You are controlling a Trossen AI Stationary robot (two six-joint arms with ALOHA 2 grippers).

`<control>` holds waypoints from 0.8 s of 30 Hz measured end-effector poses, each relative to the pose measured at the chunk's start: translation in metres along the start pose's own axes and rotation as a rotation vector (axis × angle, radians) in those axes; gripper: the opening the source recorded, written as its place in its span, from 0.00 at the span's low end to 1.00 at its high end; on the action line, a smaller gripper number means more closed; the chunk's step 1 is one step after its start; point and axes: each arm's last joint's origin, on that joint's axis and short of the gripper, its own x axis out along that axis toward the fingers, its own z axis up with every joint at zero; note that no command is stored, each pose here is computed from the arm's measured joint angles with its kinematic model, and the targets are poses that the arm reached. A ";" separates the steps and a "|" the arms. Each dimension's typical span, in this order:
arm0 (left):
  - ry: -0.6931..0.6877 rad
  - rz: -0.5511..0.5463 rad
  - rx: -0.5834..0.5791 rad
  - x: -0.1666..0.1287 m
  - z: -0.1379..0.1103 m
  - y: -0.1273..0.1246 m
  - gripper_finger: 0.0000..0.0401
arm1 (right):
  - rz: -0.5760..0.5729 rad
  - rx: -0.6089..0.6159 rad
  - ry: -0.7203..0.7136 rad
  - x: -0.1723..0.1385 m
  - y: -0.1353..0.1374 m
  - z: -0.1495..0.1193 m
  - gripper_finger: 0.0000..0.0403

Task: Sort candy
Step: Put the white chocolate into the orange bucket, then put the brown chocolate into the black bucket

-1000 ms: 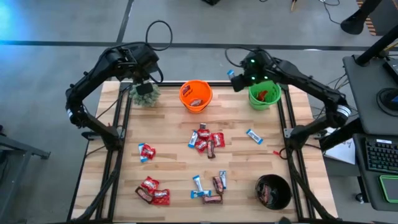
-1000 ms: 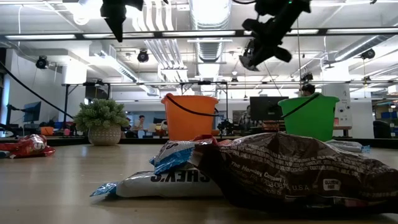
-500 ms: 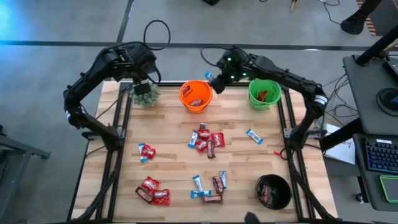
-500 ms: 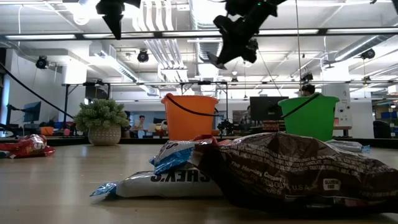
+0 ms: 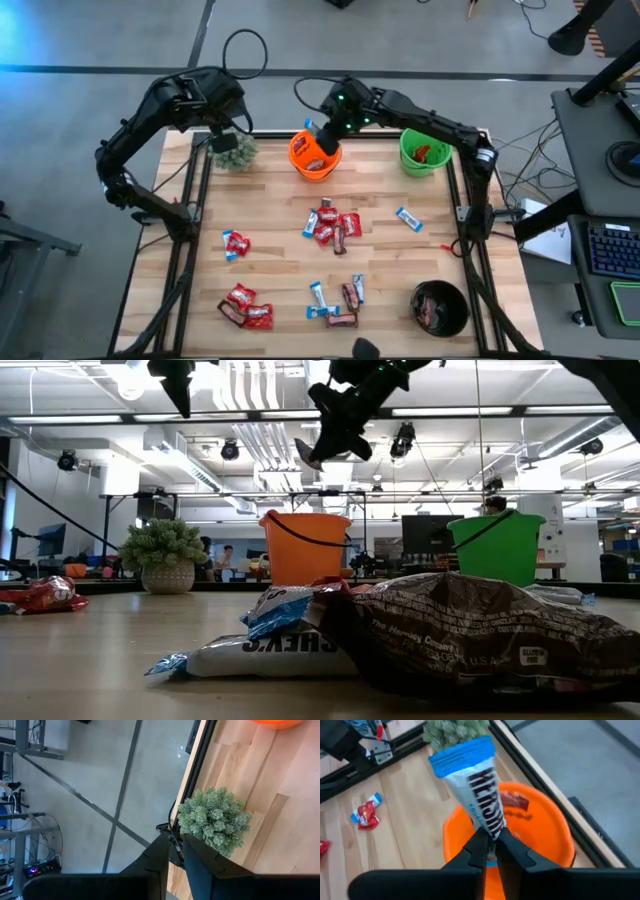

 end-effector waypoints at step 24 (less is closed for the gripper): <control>0.011 0.036 -0.038 -0.001 -0.002 0.001 0.17 | -0.017 0.011 0.127 -0.006 0.004 -0.005 0.36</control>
